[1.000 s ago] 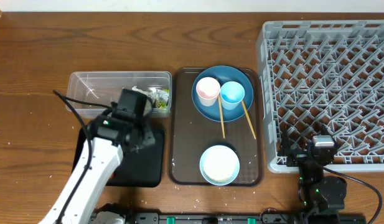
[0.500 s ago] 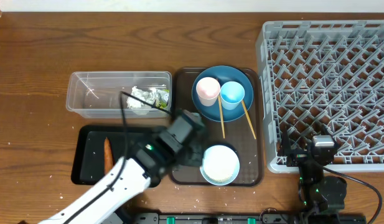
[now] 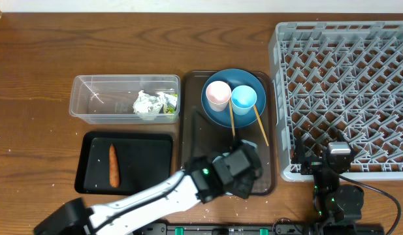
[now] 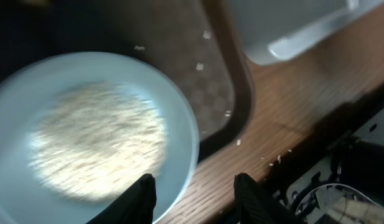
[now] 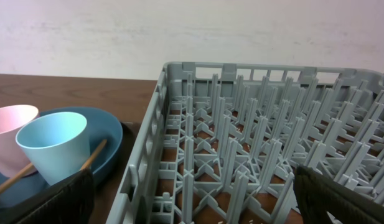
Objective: Sort waste into correct bins and load items into the dishwasher rack
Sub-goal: 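Reach left gripper to the light-blue rice bowl and grasp its rim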
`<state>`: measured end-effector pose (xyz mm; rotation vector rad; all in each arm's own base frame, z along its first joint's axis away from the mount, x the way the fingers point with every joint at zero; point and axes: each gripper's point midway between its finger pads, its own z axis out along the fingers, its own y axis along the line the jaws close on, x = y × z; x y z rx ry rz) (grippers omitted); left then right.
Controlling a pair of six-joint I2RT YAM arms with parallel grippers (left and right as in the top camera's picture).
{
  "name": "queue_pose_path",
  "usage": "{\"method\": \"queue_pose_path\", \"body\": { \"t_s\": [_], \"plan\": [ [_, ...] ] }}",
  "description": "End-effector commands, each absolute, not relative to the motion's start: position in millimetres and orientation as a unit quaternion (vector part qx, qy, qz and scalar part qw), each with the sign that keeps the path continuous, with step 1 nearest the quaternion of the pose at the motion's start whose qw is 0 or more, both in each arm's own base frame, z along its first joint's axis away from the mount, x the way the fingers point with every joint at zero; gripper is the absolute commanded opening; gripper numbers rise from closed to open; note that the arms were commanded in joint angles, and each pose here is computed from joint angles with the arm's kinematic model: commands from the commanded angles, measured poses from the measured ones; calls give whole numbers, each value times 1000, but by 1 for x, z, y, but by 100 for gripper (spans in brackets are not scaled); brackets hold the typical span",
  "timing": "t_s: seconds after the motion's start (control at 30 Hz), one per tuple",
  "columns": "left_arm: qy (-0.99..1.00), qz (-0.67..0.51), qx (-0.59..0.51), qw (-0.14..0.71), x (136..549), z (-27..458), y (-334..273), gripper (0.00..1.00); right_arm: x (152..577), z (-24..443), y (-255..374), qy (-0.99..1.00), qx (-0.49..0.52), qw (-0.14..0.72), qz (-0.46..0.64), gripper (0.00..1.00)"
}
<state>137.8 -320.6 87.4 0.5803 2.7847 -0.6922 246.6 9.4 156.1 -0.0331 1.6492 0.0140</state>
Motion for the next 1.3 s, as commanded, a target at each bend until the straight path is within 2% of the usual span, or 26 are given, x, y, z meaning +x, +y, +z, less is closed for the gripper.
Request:
{"method": "queue_pose_path", "body": {
  "t_s": [0.0,0.27,0.53,0.7,0.83,0.93,1.27],
  "plan": [
    [947,-222,202,114,137,77,-330,44,247,155,5,735,-12,678,-2,99],
    [954,-174,199,139,150,51,-328,44,247,155,5,735,-11,678,-2,99],
    [960,-144,204,124,149,24,-326,43,247,155,5,735,-11,678,-2,99],
    [960,-138,206,130,151,24,-324,25,247,155,5,735,-12,678,-2,99],
    [960,-124,200,153,159,31,-319,19,247,155,5,735,-12,678,-2,99],
    [960,-98,194,177,167,37,-307,6,247,155,5,735,-11,678,-2,99],
    [960,-59,188,200,168,66,-274,6,247,155,5,735,-12,678,-2,99]
  ]
}}
